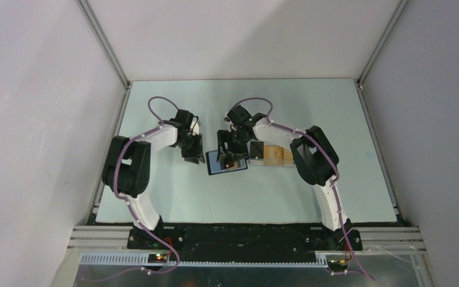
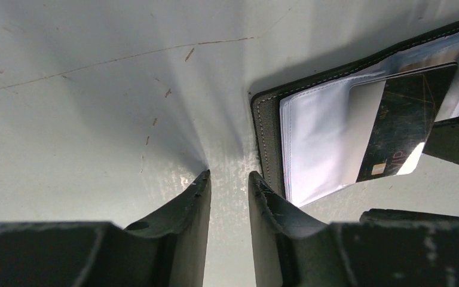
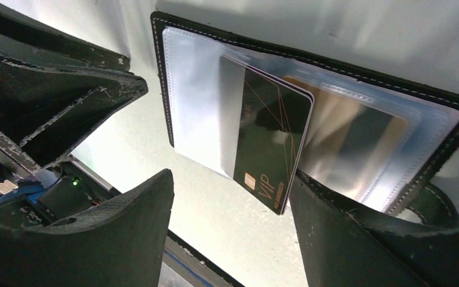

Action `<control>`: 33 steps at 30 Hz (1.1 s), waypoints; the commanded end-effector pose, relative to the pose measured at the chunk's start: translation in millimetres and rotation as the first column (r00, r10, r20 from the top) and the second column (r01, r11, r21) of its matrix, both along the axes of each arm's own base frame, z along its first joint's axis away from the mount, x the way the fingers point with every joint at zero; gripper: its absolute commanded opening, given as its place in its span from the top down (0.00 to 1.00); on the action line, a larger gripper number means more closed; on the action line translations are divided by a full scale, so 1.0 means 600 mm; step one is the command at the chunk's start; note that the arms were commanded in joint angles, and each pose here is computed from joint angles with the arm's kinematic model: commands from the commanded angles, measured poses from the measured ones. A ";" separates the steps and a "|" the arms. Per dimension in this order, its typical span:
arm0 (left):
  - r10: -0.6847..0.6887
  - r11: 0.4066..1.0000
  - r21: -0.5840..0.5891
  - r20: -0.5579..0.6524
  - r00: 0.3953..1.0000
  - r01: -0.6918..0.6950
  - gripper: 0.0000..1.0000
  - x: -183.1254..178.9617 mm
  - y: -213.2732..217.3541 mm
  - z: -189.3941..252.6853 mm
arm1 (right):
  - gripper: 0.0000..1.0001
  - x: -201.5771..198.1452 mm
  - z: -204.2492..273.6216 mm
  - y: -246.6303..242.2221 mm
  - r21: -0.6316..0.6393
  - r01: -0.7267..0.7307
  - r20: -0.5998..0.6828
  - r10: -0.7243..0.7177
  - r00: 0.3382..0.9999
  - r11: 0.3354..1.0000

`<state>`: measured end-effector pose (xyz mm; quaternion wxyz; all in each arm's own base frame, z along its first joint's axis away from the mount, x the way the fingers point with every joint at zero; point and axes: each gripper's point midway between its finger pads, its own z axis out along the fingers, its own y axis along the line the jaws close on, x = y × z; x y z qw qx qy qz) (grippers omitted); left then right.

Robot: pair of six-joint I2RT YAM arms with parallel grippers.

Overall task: Put the credit cards into the card holder
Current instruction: Insert the credit card into the card holder.

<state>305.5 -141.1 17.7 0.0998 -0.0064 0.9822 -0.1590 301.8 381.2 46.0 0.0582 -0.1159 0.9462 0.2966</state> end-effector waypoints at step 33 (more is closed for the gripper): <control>0.008 0.998 -0.058 0.017 1.000 -0.007 0.66 0.030 -0.028 0.008 | 0.21 -0.014 -0.007 0.067 0.180 -0.053 -0.117 0.075 0.990 0.982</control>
